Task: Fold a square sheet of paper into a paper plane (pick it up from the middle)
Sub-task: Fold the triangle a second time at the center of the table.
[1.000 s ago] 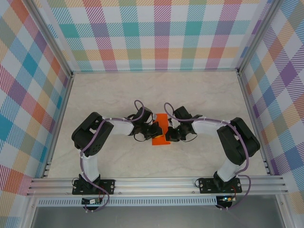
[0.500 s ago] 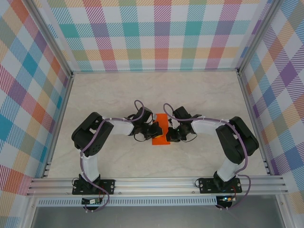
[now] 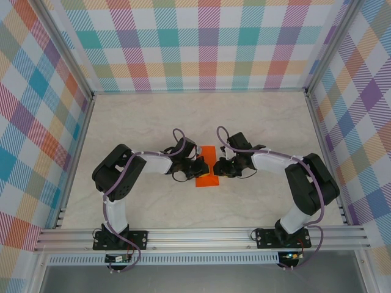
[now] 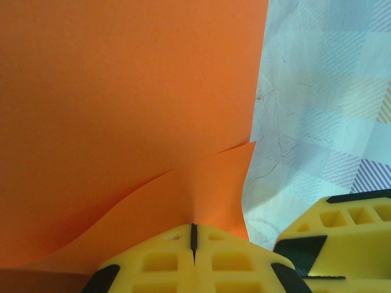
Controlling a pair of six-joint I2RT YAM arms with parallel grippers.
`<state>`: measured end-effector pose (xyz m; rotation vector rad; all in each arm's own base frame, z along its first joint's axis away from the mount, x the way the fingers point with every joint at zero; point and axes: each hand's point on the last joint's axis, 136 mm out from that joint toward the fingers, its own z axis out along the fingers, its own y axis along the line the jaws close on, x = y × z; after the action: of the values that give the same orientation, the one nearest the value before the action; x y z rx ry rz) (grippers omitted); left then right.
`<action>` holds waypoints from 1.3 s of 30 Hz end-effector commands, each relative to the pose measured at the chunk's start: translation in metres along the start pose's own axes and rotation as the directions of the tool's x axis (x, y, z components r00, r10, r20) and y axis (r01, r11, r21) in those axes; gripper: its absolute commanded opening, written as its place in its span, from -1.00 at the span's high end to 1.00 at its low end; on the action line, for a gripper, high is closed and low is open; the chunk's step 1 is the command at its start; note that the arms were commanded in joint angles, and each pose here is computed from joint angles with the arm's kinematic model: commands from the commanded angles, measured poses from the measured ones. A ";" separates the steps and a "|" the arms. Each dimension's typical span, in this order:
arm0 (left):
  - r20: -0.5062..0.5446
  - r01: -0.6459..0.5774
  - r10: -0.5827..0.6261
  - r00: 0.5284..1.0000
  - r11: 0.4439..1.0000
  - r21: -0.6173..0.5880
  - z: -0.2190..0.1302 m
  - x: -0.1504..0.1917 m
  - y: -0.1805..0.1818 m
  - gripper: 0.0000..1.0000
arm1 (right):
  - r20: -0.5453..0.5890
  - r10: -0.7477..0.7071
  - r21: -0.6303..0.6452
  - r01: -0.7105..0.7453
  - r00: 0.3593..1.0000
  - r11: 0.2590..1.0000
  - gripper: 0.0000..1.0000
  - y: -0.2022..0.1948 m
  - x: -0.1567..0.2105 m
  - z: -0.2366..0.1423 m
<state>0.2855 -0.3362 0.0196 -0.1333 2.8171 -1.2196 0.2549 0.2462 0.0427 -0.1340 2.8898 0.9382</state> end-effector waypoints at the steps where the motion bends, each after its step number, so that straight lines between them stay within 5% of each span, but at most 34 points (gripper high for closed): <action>1: 0.029 0.060 -0.057 0.998 0.991 -0.116 0.005 0.003 0.034 1.00 | -0.030 -0.001 -0.054 0.000 1.000 0.999 0.48 0.008 0.005 0.003; 6: 0.034 0.060 -0.057 0.998 0.992 -0.114 0.005 0.003 0.034 1.00 | -0.032 0.025 0.055 -0.024 0.999 0.998 0.44 -0.014 0.010 0.005; 25: 0.038 0.052 -0.049 0.998 0.994 -0.096 0.002 0.002 0.028 0.90 | -0.076 0.070 -0.016 -0.072 0.995 0.997 0.45 -0.007 0.011 0.017; 39: 0.084 -0.027 0.025 0.996 0.999 0.019 -0.017 -0.005 -0.010 0.78 | -0.071 0.113 0.004 -0.113 0.991 0.994 0.76 -0.018 0.008 0.018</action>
<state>0.2869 -0.3294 0.0237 -0.1744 2.7874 -1.1913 0.2516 0.2448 0.0221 -0.0361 2.9701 0.9640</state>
